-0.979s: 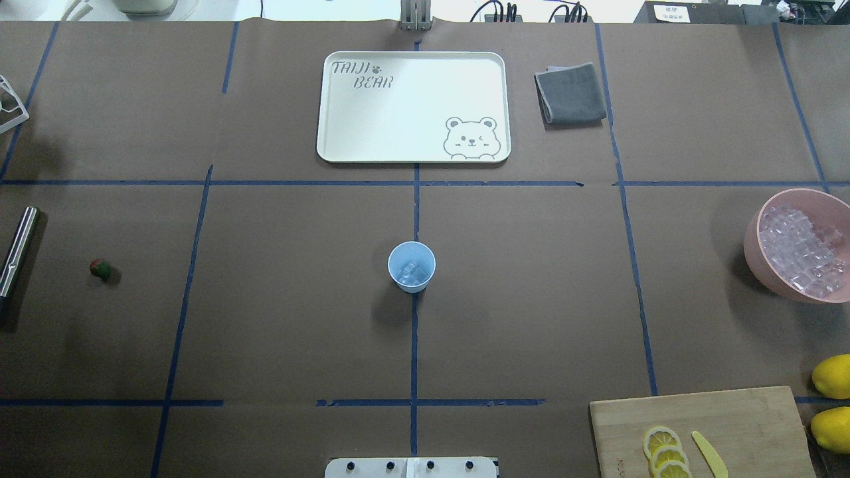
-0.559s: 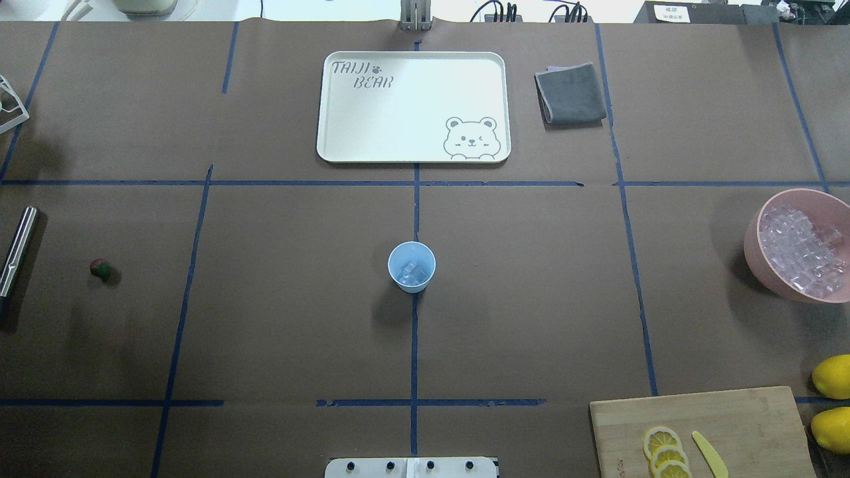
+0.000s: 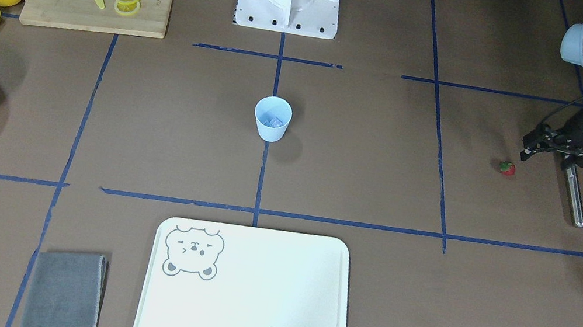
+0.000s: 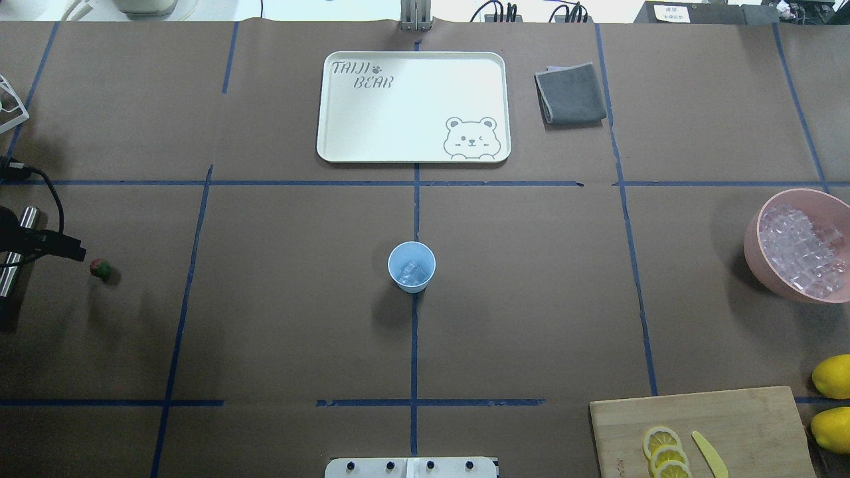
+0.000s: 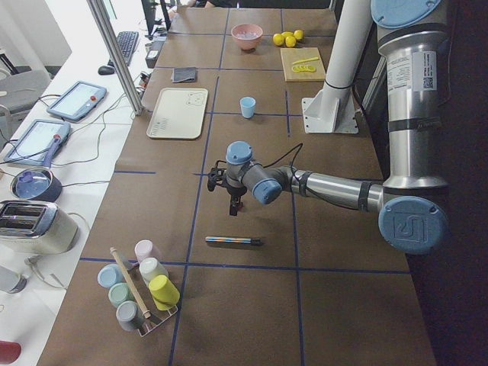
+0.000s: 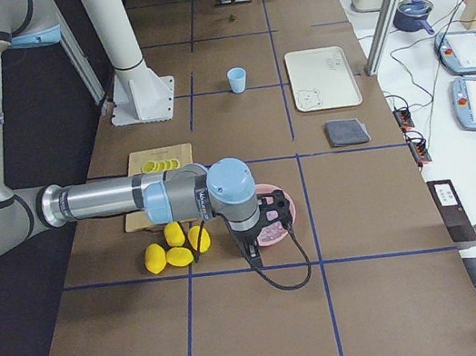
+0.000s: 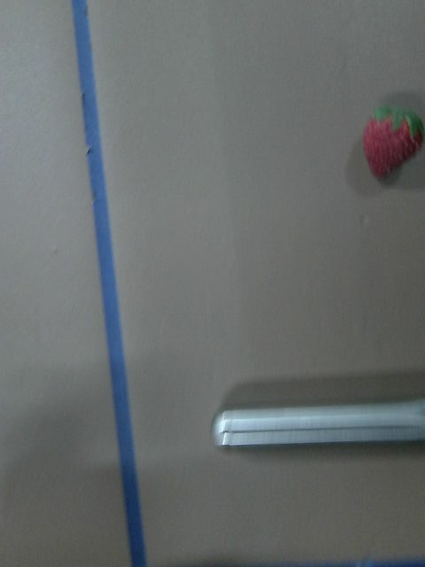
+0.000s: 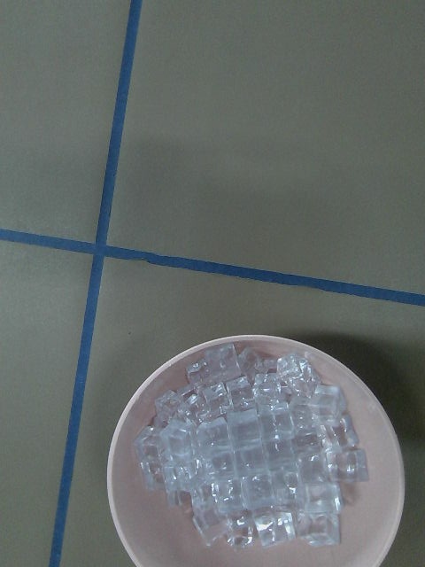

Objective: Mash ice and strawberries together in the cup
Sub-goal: 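Reach the left gripper down toward the red strawberry, then close the left gripper on the strawberry and lift it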

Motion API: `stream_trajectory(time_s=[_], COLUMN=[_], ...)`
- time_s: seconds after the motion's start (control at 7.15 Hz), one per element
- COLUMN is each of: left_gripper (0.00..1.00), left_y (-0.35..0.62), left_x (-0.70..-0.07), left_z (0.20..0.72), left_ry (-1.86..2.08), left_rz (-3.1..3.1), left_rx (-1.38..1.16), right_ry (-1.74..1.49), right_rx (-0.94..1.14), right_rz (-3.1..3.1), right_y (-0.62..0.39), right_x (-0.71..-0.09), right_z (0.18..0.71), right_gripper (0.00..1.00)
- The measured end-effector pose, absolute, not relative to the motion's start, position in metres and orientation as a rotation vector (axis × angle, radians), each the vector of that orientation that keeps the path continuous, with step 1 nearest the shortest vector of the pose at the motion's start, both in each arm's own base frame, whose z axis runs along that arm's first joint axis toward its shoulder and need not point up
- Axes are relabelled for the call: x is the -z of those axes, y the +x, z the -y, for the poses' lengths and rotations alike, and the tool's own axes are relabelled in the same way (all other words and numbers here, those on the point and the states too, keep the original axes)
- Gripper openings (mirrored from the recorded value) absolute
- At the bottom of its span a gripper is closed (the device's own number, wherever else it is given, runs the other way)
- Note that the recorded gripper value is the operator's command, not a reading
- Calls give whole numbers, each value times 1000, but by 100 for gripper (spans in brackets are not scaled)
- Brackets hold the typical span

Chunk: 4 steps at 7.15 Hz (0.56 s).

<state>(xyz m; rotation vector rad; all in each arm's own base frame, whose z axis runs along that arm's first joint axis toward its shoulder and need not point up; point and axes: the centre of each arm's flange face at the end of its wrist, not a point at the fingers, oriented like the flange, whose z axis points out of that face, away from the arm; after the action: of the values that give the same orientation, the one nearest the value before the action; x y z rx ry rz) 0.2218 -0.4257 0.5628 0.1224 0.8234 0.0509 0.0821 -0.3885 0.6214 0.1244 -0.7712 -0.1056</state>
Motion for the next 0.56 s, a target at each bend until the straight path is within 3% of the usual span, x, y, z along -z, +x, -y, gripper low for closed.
stream_trajectory(time_s=[0.56], left_gripper=[100], left_y=[262], left_x=[-587], left_z=[422], left_ry=[140], left_rz=[-861], left_rx=[-48], right_ry=[133], right_rx=[109], right_rz=[770], right_y=[82], right_x=[-620], right_z=[389], right_gripper=[99])
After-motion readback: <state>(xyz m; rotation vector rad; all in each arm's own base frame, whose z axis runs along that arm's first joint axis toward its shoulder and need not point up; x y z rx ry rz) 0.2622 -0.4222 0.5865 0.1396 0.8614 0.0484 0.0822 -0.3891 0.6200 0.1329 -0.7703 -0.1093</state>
